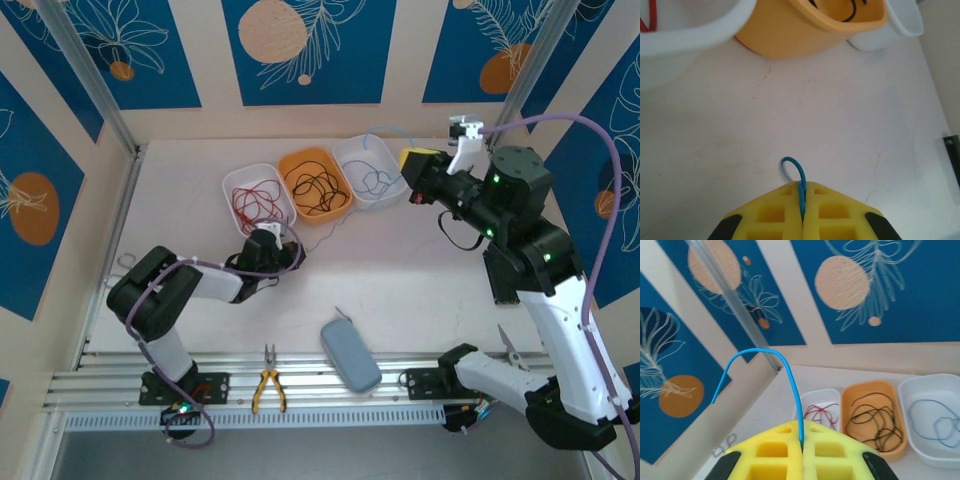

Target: Untangle the cables

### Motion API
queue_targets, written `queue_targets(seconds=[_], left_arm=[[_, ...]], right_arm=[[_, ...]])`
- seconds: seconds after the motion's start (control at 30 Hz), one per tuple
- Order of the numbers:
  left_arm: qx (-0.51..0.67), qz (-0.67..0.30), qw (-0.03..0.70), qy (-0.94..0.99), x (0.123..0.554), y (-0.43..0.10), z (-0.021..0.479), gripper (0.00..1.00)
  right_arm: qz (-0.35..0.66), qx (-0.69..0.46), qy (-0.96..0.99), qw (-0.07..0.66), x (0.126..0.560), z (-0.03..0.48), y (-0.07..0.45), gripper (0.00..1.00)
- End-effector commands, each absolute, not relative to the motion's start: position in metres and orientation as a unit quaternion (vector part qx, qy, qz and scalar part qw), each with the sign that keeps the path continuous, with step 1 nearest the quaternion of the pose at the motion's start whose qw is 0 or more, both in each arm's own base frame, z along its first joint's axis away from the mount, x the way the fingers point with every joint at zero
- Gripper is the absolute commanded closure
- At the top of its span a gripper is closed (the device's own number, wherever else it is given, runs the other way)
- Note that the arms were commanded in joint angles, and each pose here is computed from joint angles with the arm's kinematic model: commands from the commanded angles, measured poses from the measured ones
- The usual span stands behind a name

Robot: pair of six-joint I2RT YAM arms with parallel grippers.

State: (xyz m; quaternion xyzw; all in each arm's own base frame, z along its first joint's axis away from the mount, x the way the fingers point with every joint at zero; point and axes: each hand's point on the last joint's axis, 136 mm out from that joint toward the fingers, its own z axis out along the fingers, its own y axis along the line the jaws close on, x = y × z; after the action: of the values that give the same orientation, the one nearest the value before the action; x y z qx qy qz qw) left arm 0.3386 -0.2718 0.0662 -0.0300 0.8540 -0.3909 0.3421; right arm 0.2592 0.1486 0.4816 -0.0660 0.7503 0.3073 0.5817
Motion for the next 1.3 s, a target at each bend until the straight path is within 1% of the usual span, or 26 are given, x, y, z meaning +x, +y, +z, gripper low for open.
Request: queue_targets(seconds=[0.0,0.13,0.2,0.3,0.53,0.73,0.93,1.03,1.13,1.2,1.27], left_arm=[[0.049,-0.483,0.382,0.786,0.332,-0.293,0.128,0.99],[0.088,-0.509,0.386,0.765,0.323,-0.298,0.152,0.99],[0.079,-0.507,0.386,0.766,0.324,-0.289,0.154,0.98],[0.063,-0.500,0.390,0.770,0.327,-0.270,0.152,0.99],[0.052,-0.476,0.406,0.779,0.327,-0.235,0.149,0.99],[0.107,-0.444,0.419,0.784,0.313,-0.224,0.155,0.98],[0.117,-0.367,0.447,0.807,0.305,-0.198,0.157,0.98],[0.112,-0.320,0.462,0.819,0.302,-0.181,0.159,0.94],[0.079,-0.270,0.478,0.832,0.303,-0.159,0.160,0.94],[0.061,-0.252,0.488,0.834,0.301,-0.149,0.161,0.89],[0.053,-0.244,0.501,0.829,0.299,-0.143,0.166,0.82]], right_arm=[[0.243,-0.035,0.783,0.572,0.272,0.451,0.126,1.00],[0.198,0.007,0.821,0.535,0.288,0.410,0.108,1.00],[0.177,0.038,0.835,0.520,0.295,0.392,0.094,1.00],[0.157,0.073,0.841,0.512,0.300,0.377,0.072,1.00],[0.130,0.143,0.841,0.506,0.301,0.367,0.022,1.00],[0.105,0.197,0.836,0.502,0.299,0.357,-0.019,1.00],[0.110,0.242,0.825,0.500,0.296,0.349,-0.049,1.00],[0.114,0.252,0.821,0.500,0.294,0.348,-0.055,1.00],[0.117,0.258,0.818,0.500,0.293,0.348,-0.058,1.00],[0.119,0.258,0.818,0.500,0.293,0.347,-0.057,1.00],[0.120,0.260,0.817,0.500,0.292,0.348,-0.057,1.00]])
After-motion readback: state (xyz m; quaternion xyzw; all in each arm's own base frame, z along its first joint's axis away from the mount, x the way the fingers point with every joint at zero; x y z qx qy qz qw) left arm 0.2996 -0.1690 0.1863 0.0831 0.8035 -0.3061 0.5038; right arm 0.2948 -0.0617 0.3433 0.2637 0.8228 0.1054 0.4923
